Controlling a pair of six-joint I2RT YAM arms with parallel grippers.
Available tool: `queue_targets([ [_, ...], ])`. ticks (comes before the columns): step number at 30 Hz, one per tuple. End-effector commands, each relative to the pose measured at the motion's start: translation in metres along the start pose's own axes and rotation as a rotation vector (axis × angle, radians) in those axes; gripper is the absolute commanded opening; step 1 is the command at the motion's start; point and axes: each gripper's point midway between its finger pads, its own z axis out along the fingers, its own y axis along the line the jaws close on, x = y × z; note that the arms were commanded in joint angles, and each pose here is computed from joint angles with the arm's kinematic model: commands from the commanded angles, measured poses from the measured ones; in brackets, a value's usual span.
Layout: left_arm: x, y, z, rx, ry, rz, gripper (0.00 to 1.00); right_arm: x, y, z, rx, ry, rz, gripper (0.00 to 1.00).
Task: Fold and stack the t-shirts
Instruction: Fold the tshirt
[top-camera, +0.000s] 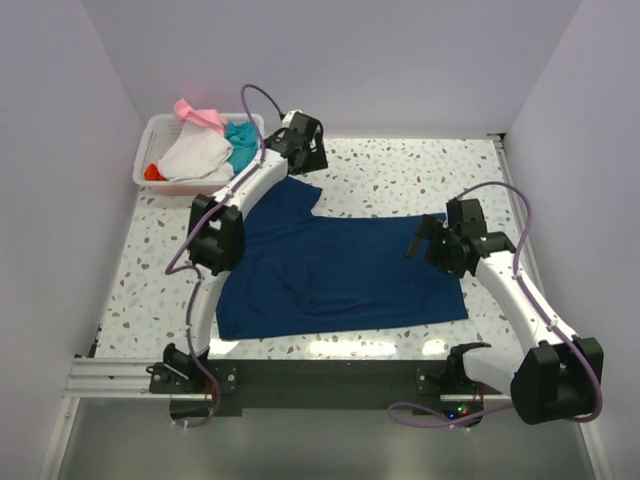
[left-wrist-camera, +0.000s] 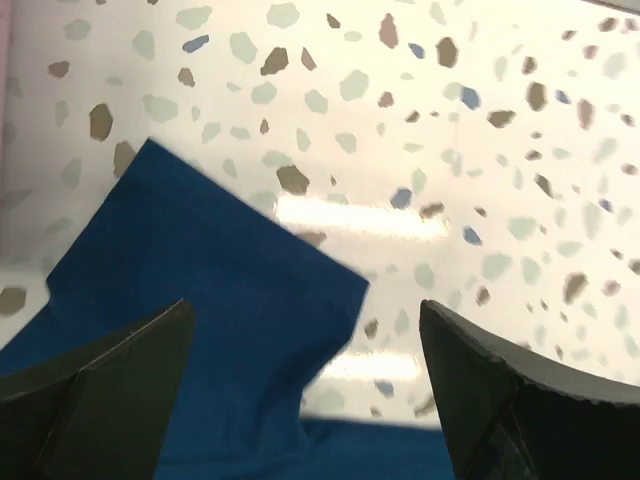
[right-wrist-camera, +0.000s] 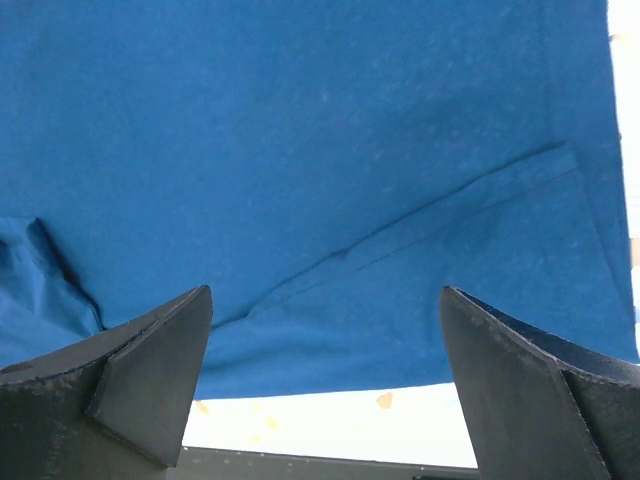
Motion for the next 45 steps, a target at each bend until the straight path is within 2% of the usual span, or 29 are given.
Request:
queue_targets([
  [1, 0.010, 0.023, 0.028, -0.116, 0.067, 0.071, 1.00, -0.015, 0.007, -0.002, -0.048, -0.026, -0.019, 0.99],
  [6, 0.018, 0.026, 0.067, -0.104, 0.060, 0.003, 1.00, -0.009, 0.004, 0.002, -0.043, 0.015, -0.042, 0.99],
  [12, 0.030, 0.041, 0.090, -0.172, 0.055, -0.018, 1.00, -0.005, -0.002, 0.004, -0.025, 0.017, -0.052, 0.99],
  [15, 0.040, 0.046, 0.096, -0.195, 0.077, -0.019, 0.95, -0.002, -0.003, 0.007, -0.029, 0.023, -0.054, 0.99],
  [18, 0.049, 0.053, 0.098, -0.224, 0.098, -0.020, 0.88, 0.001, -0.005, 0.010, -0.026, 0.029, -0.055, 0.99],
  [23, 0.058, 0.062, 0.093, -0.269, 0.134, -0.019, 0.70, 0.003, -0.006, 0.017, -0.022, 0.051, -0.052, 0.99],
  [24, 0.057, 0.063, 0.091, -0.274, 0.133, -0.018, 0.62, 0.003, -0.005, 0.017, -0.025, 0.048, -0.053, 0.99],
  [32, 0.059, 0.058, 0.085, -0.242, 0.160, -0.021, 0.25, -0.016, -0.008, 0.022, 0.025, 0.009, -0.045, 0.99],
  [35, 0.054, 0.054, 0.081, -0.222, 0.153, -0.028, 0.11, -0.051, -0.005, 0.017, 0.071, -0.085, -0.019, 0.99],
  [36, 0.055, 0.051, 0.080, -0.210, 0.152, -0.030, 0.03, -0.063, -0.008, 0.016, 0.095, -0.115, -0.028, 0.99],
  [37, 0.052, 0.050, 0.078, -0.199, 0.148, -0.036, 0.00, -0.073, -0.009, 0.015, 0.116, -0.136, -0.029, 0.99],
  [41, 0.032, 0.038, 0.059, -0.148, 0.096, -0.042, 0.00, -0.126, -0.004, 0.021, 0.167, -0.231, -0.025, 0.98],
  [45, 0.024, 0.034, 0.042, -0.131, 0.063, -0.034, 0.00, -0.152, -0.014, 0.057, 0.254, -0.191, -0.042, 0.94],
])
